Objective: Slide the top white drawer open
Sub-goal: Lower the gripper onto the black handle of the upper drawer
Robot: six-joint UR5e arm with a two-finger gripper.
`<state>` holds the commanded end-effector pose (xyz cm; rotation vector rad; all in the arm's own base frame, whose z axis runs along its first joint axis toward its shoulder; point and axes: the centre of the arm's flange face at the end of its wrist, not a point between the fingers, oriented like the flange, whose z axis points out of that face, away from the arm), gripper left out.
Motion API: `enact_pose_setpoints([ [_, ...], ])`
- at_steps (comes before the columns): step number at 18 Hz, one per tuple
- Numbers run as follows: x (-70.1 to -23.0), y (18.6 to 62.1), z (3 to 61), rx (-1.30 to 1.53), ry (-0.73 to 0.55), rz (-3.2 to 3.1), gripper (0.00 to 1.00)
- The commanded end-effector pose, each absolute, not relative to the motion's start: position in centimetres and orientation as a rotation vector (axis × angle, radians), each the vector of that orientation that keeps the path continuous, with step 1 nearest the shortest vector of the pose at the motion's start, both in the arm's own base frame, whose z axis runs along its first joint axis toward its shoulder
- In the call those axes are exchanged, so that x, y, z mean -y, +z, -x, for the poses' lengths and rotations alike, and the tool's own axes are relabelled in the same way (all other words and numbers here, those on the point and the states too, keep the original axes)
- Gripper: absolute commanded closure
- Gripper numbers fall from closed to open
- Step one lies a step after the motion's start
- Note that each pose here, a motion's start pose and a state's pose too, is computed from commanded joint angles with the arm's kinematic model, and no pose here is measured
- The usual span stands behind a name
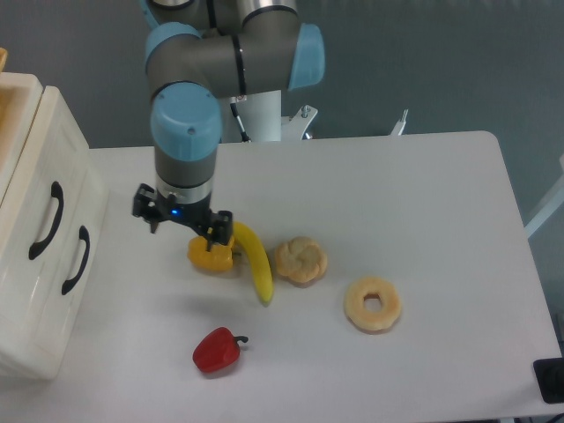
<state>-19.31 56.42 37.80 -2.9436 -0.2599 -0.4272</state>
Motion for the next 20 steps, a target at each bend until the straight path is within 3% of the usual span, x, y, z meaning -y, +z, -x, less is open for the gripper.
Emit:
enact_pose_setpoints([
  [5, -57.5, 38.8, 17.6, 0.315, -0.584, 2.852, 0.00],
  [20, -59.5, 37.8, 13.3, 0.290, -0.705, 2.841, 0.00],
])
